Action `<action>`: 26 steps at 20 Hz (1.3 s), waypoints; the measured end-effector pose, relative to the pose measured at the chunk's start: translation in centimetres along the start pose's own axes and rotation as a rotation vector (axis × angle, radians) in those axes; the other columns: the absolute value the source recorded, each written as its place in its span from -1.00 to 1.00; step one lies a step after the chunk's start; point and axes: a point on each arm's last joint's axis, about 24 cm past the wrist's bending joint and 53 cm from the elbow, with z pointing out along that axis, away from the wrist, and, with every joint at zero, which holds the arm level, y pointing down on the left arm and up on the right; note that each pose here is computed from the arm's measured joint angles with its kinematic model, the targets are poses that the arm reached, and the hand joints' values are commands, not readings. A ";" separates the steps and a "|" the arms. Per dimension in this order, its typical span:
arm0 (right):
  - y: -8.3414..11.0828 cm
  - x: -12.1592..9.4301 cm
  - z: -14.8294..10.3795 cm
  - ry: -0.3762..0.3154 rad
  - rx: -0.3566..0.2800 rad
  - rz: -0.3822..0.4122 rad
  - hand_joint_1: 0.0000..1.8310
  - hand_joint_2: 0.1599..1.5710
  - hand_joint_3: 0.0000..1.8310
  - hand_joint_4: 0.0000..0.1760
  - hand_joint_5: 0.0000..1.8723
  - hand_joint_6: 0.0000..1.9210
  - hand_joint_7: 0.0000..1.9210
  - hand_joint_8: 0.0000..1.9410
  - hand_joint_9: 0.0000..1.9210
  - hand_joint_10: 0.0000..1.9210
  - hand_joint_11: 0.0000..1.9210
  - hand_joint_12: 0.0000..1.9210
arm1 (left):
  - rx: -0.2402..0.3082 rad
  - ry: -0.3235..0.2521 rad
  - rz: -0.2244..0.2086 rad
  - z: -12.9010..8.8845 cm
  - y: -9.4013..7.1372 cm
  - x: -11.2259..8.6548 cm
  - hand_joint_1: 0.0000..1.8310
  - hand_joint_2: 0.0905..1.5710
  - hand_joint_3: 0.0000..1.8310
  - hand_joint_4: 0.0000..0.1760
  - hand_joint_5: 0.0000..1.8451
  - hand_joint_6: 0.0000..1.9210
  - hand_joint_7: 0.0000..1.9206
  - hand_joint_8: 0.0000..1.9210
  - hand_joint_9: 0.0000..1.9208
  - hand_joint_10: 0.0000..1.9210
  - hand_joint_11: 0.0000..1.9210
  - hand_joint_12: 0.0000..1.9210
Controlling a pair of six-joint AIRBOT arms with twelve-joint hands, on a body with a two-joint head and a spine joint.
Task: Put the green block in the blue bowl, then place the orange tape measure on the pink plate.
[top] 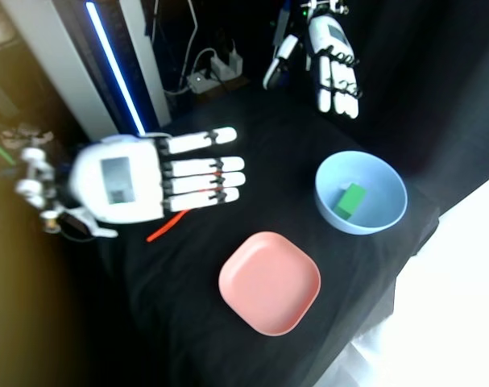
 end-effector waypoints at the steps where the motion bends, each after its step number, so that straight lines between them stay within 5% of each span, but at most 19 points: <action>1: -0.4 0.0 0.2 -0.003 0.008 0.004 0.08 0.08 -1.00 0.22 -0.59 -1.00 -0.73 -1.00 -0.76 -0.99 -1.00 0.15 | 0.003 0.000 -0.004 0.0 -0.1 0.1 -0.14 -0.02 -0.99 -0.33 -0.87 -1.00 -0.98 -1.00 -0.99 -1.00 -0.94 -0.96; 2: -1.0 0.2 0.4 -0.002 0.022 0.006 0.10 0.06 -1.00 0.21 -0.58 -1.00 -0.71 -0.99 -0.74 -0.99 -1.00 0.19 | 0.002 0.004 -0.004 0.0 0.0 0.2 -0.13 0.00 -0.99 -0.40 -0.86 -1.00 -0.98 -1.00 -0.99 -1.00 -0.94 -0.96; 3: -1.2 0.3 0.6 0.000 0.029 0.008 0.10 0.07 -1.00 0.32 -0.59 -1.00 -0.72 -0.99 -0.75 -1.00 -1.00 0.12 | 0.001 0.001 -0.006 -0.1 0.0 0.2 -0.15 0.00 -0.99 -0.20 -0.86 -1.00 -0.97 -1.00 -1.00 -1.00 -0.97 -0.97; 6: -1.9 1.0 1.5 0.013 0.042 0.008 0.16 0.06 -1.00 -0.27 -0.48 -1.00 -0.61 -0.99 -0.69 -0.99 -1.00 0.04 | -0.011 -0.003 -0.017 -0.1 0.3 0.3 -0.19 0.05 -0.98 -0.04 -0.86 -1.00 -0.94 -0.99 -1.00 -1.00 -1.00 -1.00; 7: -2.0 1.4 1.8 0.022 0.041 0.008 0.13 0.08 -1.00 -0.32 -0.43 -1.00 -0.53 -1.00 -0.54 -0.98 -0.82 -0.03 | -0.009 0.001 -0.017 -0.1 0.3 0.5 -0.21 0.06 -0.98 0.22 -0.85 -1.00 -0.94 -0.99 -1.00 -1.00 -1.00 -1.00; 8: -2.1 1.6 1.9 0.028 0.044 0.003 0.13 0.08 -1.00 -0.32 -0.43 -1.00 -0.53 -1.00 -0.54 -0.98 -0.82 -0.03 | -0.010 0.002 -0.017 -0.2 0.4 0.5 -0.21 0.06 -0.98 0.22 -0.85 -1.00 -0.94 -0.99 -1.00 -1.00 -1.00 -1.00; 10: -2.5 1.8 2.1 0.034 0.055 0.001 0.14 0.08 -1.00 -1.00 -0.33 -1.00 -0.39 -0.99 -0.30 -0.96 -0.57 -0.10 | -0.011 0.002 -0.019 -0.2 0.4 0.5 -0.17 0.06 -0.98 0.17 -0.85 -0.99 -0.93 -0.99 -1.00 -1.00 -1.00 -1.00; 11: -2.8 1.9 2.2 0.036 0.064 -0.001 0.19 0.08 -1.00 -1.00 -0.23 -1.00 -0.26 -0.97 -0.13 -0.90 -0.43 0.02 | -0.011 0.002 -0.019 -0.2 0.4 0.5 -0.18 0.06 -0.99 0.21 -0.85 -1.00 -0.93 -0.99 -1.00 -1.00 -1.00 -1.00; 12: -3.0 1.9 2.3 0.036 0.068 -0.002 0.24 0.06 -1.00 -1.00 -0.16 -0.99 -0.16 -0.95 -0.20 -0.34 -0.35 0.33 | -0.011 0.001 -0.019 -0.2 0.4 0.5 -0.19 0.07 -0.98 0.30 -0.85 -1.00 -0.93 -0.99 -1.00 -1.00 -1.00 -1.00; 13: -2.9 1.9 2.5 0.034 0.065 -0.001 0.30 0.04 -1.00 -1.00 -0.09 -1.00 -0.04 -0.88 -0.18 0.03 -0.26 0.40 | -0.012 0.000 -0.023 -0.1 0.4 0.5 -0.18 0.06 -0.99 0.18 -0.85 -1.00 -0.92 -0.99 -1.00 -1.00 -1.00 -1.00; 14: -3.0 1.9 2.6 0.032 0.065 -0.001 0.32 0.06 -1.00 -1.00 -0.06 -1.00 -0.05 -0.68 -0.19 0.25 -0.21 0.46 | -0.013 -0.001 -0.027 -0.1 0.4 0.6 -0.18 0.06 -0.99 0.20 -0.85 -1.00 -0.91 -0.99 -1.00 -1.00 -1.00 -1.00; 16: -3.0 1.9 2.7 0.033 0.062 -0.001 0.35 0.12 -1.00 -1.00 0.02 -1.00 -0.22 0.05 -0.16 0.56 -0.13 0.72 | -0.011 0.007 -0.031 -0.2 0.4 1.0 -0.20 0.05 -0.99 0.29 -0.85 -1.00 -0.90 -0.99 -1.00 -1.00 -1.00 -1.00; 17: -3.1 1.8 2.7 0.030 0.062 0.001 0.32 0.20 -1.00 -1.00 0.22 -0.50 -0.19 0.14 -0.13 0.58 -0.09 0.78 | -0.017 0.011 -0.032 -0.4 0.6 1.1 -0.21 0.05 -0.99 0.29 -0.85 -1.00 -0.90 -0.99 -1.00 -1.00 -1.00 -1.00; 19: -3.3 1.7 2.9 0.026 0.062 0.003 0.36 0.33 -1.00 -1.00 0.06 -0.06 -0.02 0.12 -0.02 0.59 0.01 0.79 | -0.029 0.009 -0.038 -0.6 1.0 1.1 -0.22 0.06 -0.99 0.28 -0.84 -1.00 -0.90 -0.99 -1.00 -1.00 -1.00 -1.00; 20: -3.4 1.6 3.0 0.020 0.062 0.006 0.37 0.38 -1.00 -1.00 0.08 -0.28 -0.05 0.35 0.03 0.40 0.00 0.65 | -0.036 0.011 -0.042 -0.7 1.2 1.2 -0.24 0.05 -1.00 0.19 -0.84 -1.00 -0.88 -0.99 -0.97 -0.99 -0.96 -0.98; 21: -3.5 1.4 3.0 0.015 0.063 0.008 0.38 0.35 -1.00 -1.00 0.14 -0.34 0.00 0.28 0.04 0.12 -0.04 0.47 | -0.038 0.011 -0.047 -0.7 1.3 1.2 -0.24 0.05 -1.00 0.15 -0.84 -1.00 -0.88 -0.99 -0.97 -0.99 -0.99 -0.99; 23: -3.5 1.4 3.0 0.012 0.063 0.010 0.50 0.34 -1.00 -1.00 0.12 -0.30 -0.03 0.11 -0.01 0.29 -0.05 0.27 | -0.034 0.008 -0.050 -0.8 1.2 1.1 -0.23 0.05 -1.00 0.09 -0.84 -1.00 -0.87 -0.99 -0.96 -0.99 -0.96 -0.98; 25: -3.5 1.0 2.9 0.003 0.066 0.013 0.50 0.36 -1.00 -1.00 0.07 -0.22 -0.10 0.18 0.00 0.29 -0.06 0.29 | -0.036 0.007 -0.051 -0.9 1.3 1.1 -0.22 0.07 -0.99 -0.03 -0.85 -1.00 -0.87 -0.99 -0.95 -0.99 -0.97 -0.98; 26: -3.5 0.7 2.8 -0.005 0.069 0.017 0.38 0.36 -1.00 -1.00 0.13 -0.22 -0.06 0.24 0.02 0.13 -0.05 0.41 | -0.043 0.008 -0.053 -1.1 1.5 1.2 -0.20 0.06 -1.00 0.06 -0.84 -1.00 -0.87 -0.99 -0.94 -0.99 -0.95 -0.97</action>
